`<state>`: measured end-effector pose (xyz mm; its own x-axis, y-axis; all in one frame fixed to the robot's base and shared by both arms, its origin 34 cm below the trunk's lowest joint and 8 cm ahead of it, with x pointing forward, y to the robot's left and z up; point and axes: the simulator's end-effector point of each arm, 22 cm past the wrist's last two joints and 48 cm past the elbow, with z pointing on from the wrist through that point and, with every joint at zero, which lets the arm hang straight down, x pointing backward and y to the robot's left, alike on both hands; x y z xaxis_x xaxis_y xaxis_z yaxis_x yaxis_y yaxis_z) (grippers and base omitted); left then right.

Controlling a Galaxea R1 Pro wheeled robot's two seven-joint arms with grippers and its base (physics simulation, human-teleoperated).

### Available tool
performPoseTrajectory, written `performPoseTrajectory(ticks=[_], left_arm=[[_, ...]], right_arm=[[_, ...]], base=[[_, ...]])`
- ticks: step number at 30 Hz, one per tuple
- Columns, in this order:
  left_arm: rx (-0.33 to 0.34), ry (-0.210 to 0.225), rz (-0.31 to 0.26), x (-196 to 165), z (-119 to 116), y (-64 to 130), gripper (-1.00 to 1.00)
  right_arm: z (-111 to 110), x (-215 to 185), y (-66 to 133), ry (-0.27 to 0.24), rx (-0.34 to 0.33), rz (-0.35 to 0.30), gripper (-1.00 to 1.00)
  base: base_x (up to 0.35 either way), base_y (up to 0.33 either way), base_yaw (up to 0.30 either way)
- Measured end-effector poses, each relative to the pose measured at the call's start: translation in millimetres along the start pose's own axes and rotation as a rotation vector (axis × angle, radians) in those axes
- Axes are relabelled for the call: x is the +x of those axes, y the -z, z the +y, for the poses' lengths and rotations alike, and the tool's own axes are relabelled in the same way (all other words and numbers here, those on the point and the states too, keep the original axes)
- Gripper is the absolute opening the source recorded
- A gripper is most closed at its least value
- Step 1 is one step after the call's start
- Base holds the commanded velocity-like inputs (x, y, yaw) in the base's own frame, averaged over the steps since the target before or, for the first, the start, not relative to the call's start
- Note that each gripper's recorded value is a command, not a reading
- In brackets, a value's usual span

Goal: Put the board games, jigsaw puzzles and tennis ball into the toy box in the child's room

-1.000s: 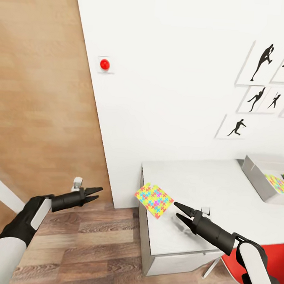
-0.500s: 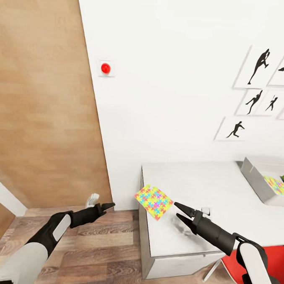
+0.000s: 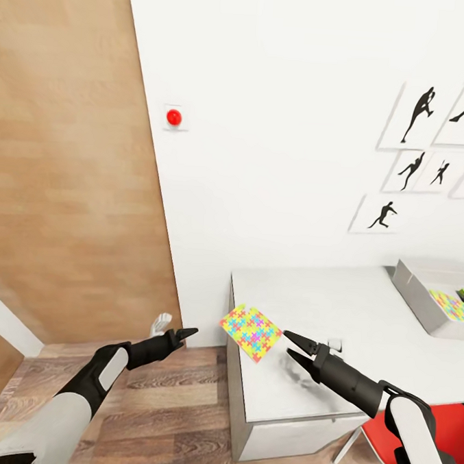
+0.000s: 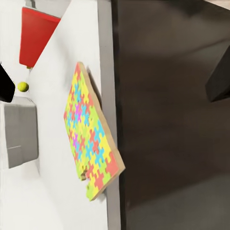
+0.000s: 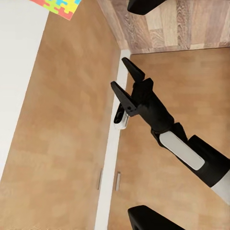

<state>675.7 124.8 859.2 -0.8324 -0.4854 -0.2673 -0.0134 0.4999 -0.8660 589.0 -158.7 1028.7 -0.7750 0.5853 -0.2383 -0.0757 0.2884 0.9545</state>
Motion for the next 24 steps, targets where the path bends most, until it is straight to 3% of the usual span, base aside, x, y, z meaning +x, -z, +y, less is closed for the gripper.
performPoseTrajectory(ticks=[8, 15, 24], left_arm=[[0.044, -0.004, -0.003, -4, -11, 2.9, 1.0], [0.176, -0.006, 0.0, -10, -42, 7.9, 1.0], [0.213, -0.013, -0.006, -18, -49, 14.6, 1.0]], right_arm=[[3, 2, -2.4, 0.004, -0.004, -0.001, 1.0], [3, 2, -3.4, 0.004, -0.004, -0.004, 1.0], [2, 1, -1.7, 0.006, -0.001, 0.0, 1.0]], base=[[0.0, 0.0, 0.0], [0.0, 0.0, 0.0], [0.001, 0.0, 0.0]])
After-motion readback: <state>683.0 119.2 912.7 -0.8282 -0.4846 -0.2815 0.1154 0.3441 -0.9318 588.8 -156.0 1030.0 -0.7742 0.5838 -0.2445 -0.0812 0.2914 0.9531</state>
